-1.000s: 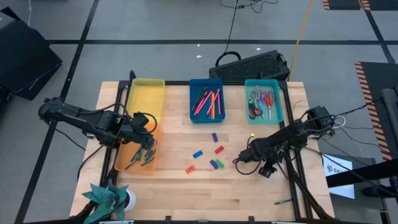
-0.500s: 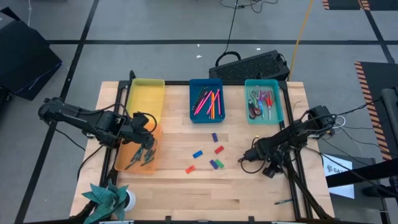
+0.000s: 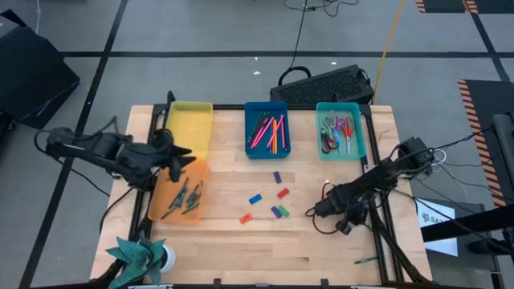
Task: Sort crayons/erasers/pens/pencils in bins
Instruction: Put the top green crayon into the orange bin
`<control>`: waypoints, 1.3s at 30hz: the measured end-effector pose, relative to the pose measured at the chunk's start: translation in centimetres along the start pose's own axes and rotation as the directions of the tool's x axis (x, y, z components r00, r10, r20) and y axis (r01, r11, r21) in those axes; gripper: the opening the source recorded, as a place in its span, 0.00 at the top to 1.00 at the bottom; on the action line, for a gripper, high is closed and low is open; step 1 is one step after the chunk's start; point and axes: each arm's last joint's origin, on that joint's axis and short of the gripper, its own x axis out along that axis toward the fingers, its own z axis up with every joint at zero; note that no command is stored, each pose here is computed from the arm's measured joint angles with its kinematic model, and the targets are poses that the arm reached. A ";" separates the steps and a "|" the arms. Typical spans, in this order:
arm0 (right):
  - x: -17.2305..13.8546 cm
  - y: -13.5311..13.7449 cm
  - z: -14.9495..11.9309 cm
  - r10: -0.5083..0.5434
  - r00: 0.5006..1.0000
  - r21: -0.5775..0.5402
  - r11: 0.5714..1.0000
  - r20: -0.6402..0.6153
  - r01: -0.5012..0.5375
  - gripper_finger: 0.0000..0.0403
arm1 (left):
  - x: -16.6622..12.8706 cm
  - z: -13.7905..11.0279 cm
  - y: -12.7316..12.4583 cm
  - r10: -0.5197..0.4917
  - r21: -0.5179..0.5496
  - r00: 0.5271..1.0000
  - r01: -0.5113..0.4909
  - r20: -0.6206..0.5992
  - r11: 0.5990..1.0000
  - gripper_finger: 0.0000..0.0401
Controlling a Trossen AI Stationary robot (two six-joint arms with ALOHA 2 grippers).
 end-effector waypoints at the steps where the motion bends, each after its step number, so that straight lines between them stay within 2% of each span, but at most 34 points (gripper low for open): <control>1: -0.2 0.2 -0.1 0.001 1.000 -0.007 1.000 0.015 -0.001 0.95 | -0.3 0.3 0.0 -0.023 0.014 0.999 0.023 0.036 1.000 0.56; 4: -1.3 0.9 -0.5 0.025 0.995 -0.050 0.999 0.092 -0.020 0.97 | -0.8 1.1 -0.3 -0.082 0.039 0.990 0.078 0.113 0.996 0.50; 7: -3.2 1.5 -1.1 0.091 0.965 -0.119 0.991 0.247 -0.063 0.96 | -0.6 1.8 -0.8 -0.141 0.050 0.979 0.135 0.148 0.990 0.43; 10: -5.5 1.6 -2.1 0.182 0.898 -0.157 0.979 0.401 -0.129 0.96 | 0.2 2.6 -1.4 -0.176 0.084 0.967 0.163 0.185 0.983 0.34; 14: -8.5 0.4 -3.3 0.287 0.780 -0.193 0.958 0.556 -0.215 0.96 | 2.1 4.1 -2.6 -0.228 0.140 0.942 0.198 0.247 0.970 0.27; 17: -10.7 -0.7 -4.3 0.357 0.656 -0.249 0.934 0.665 -0.257 0.96 | 4.3 5.0 -3.9 -0.290 0.170 0.918 0.251 0.271 0.953 0.27; 21: -13.8 -2.1 -5.9 0.439 0.454 -0.347 0.897 0.775 -0.274 0.96 | 7.4 5.7 -5.0 -0.303 0.141 0.903 0.272 0.305 0.952 0.30; 25: -17.0 -2.9 -7.5 0.525 0.214 -0.473 0.845 0.824 -0.250 0.96 | 10.3 6.2 -5.5 -0.306 0.056 0.893 0.305 0.329 0.951 0.30; 29: -20.3 -2.8 -8.5 0.603 -0.049 -0.599 0.775 0.796 -0.201 0.96 | 12.9 6.3 -5.9 -0.370 0.033 0.872 0.380 0.320 0.924 0.21; 31: -21.5 -2.6 -8.8 0.632 -0.160 -0.652 0.739 0.758 -0.169 0.96 | 13.7 6.2 -6.1 -0.402 0.049 0.863 0.408 0.307 0.912 0.16; 35: -23.0 -2.3 -8.8 0.647 -0.283 -0.694 0.711 0.708 -0.112 0.96 | 14.1 5.8 -7.1 -0.498 0.099 0.824 0.490 0.270 0.866 0.13; 39: -24.1 -1.2 -8.7 0.681 -0.375 -0.745 0.666 0.628 -0.038 0.96 | 13.4 4.7 -8.8 -0.572 0.124 0.789 0.559 0.227 0.820 0.18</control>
